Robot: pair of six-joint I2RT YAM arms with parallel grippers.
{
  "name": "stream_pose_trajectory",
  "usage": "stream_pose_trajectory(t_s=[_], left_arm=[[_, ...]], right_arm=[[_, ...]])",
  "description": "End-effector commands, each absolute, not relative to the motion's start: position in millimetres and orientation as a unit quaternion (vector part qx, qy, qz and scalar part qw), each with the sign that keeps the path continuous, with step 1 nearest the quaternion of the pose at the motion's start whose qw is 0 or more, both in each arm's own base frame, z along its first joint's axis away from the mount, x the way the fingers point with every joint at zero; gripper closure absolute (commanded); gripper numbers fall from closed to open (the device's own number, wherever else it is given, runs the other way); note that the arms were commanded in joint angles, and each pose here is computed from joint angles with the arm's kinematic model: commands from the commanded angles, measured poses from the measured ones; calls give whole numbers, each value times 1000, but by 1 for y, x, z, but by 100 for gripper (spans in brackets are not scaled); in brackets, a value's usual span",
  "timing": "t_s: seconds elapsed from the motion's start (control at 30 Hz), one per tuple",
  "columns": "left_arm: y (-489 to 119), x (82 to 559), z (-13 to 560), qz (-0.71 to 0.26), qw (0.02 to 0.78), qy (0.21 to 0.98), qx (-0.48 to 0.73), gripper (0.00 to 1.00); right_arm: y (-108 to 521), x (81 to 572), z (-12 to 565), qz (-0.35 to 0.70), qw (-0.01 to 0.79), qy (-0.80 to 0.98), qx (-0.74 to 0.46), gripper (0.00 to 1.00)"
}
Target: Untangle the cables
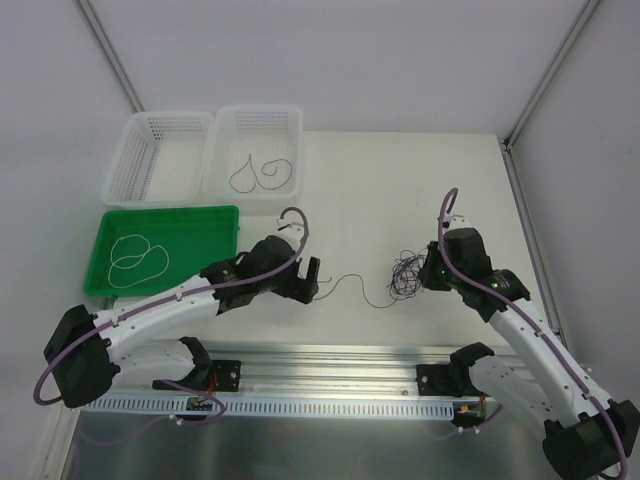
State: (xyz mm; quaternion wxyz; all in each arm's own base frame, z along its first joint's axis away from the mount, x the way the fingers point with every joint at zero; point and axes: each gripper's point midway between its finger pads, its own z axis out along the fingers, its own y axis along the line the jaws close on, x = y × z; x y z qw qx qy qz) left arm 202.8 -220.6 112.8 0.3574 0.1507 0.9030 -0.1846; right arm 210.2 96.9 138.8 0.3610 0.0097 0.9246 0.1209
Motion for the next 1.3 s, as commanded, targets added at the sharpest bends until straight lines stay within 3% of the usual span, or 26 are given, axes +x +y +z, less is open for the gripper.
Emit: stream_pose_trajectory(t_s=[0.0,0.1,0.13,0.4,0.47,0.63,0.87,0.97,1.17,1.23,1.27], left_arm=[[-282,200,143,-270,373,853,245,3],[-312,197,143,-279,372,838,285,3],[-323,198,150,-285,378,830,294,3],[-398,192,134,-281,386,788,389,5],[-399,213,129,-248,402,814,338,10],[-391,212,105,-260,355,882,166,25],[-400,204,66,-258,306,916,41,28],[-406,205,52,-253,293,922,21,37],[-408,202,36,-245,282,927,6,70],[-411,200,37,-248,283,926,8,85],[-411,200,38,-252,284,925,9,100]], right_arm=[[115,217,138,155,363,919,5,83],[102,219,123,114,354,928,26,47],[92,219,119,89,355,930,41,43],[82,208,138,84,386,918,31,38],[79,202,141,86,392,915,36,38],[77,192,146,105,410,905,48,36],[87,190,145,140,417,897,49,24],[96,189,142,153,406,900,36,21],[114,190,134,174,399,900,-1,22],[122,192,127,178,388,904,-15,22],[126,192,124,178,383,906,-26,23]])
